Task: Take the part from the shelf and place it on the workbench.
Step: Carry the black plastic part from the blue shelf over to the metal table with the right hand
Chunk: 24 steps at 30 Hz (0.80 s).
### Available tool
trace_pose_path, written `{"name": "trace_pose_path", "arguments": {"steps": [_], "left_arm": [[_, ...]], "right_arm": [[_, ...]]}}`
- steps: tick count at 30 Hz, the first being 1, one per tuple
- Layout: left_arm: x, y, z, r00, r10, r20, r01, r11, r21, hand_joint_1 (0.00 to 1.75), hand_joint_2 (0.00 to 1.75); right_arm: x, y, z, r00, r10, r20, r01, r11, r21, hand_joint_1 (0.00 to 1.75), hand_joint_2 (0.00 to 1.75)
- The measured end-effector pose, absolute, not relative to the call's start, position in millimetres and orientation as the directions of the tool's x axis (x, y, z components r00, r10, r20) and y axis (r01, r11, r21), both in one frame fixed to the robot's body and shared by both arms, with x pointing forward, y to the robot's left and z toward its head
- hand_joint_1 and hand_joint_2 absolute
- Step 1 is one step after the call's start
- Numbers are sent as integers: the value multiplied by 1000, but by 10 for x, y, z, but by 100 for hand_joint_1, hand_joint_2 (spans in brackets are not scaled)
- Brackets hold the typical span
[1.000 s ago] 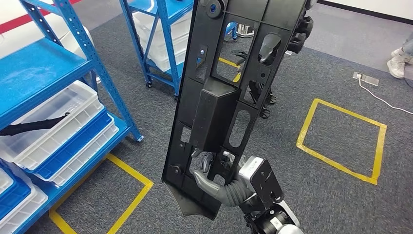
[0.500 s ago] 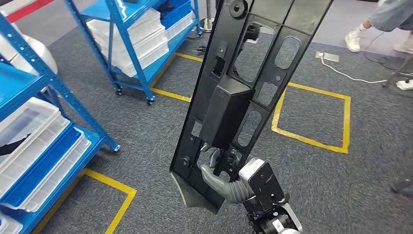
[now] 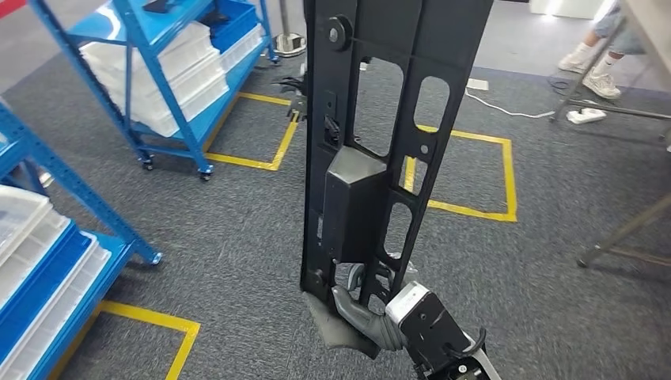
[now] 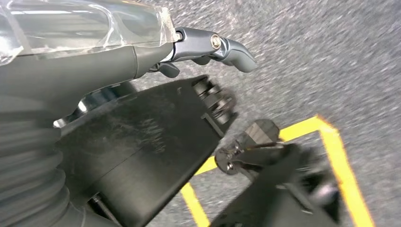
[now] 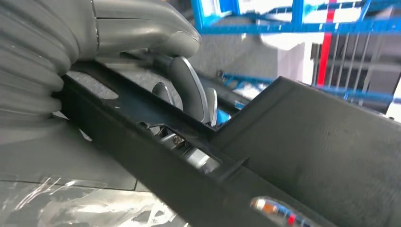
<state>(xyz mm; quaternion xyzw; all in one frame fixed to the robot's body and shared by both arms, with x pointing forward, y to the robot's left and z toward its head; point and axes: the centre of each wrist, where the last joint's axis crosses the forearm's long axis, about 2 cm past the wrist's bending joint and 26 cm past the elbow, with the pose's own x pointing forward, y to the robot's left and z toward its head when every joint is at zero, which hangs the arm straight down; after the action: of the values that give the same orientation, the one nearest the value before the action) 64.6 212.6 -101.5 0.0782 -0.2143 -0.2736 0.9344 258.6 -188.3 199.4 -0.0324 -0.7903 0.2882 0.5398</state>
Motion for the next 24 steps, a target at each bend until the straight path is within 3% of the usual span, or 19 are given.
{"name": "trace_pose_path", "arguments": {"steps": [24], "left_arm": [[659, 2185, -1022, 751, -570, 334, 496, 820, 284, 0, 175]], "right_arm": [[2192, -2163, 1881, -397, 410, 821, -127, 862, -491, 175, 175]]}}
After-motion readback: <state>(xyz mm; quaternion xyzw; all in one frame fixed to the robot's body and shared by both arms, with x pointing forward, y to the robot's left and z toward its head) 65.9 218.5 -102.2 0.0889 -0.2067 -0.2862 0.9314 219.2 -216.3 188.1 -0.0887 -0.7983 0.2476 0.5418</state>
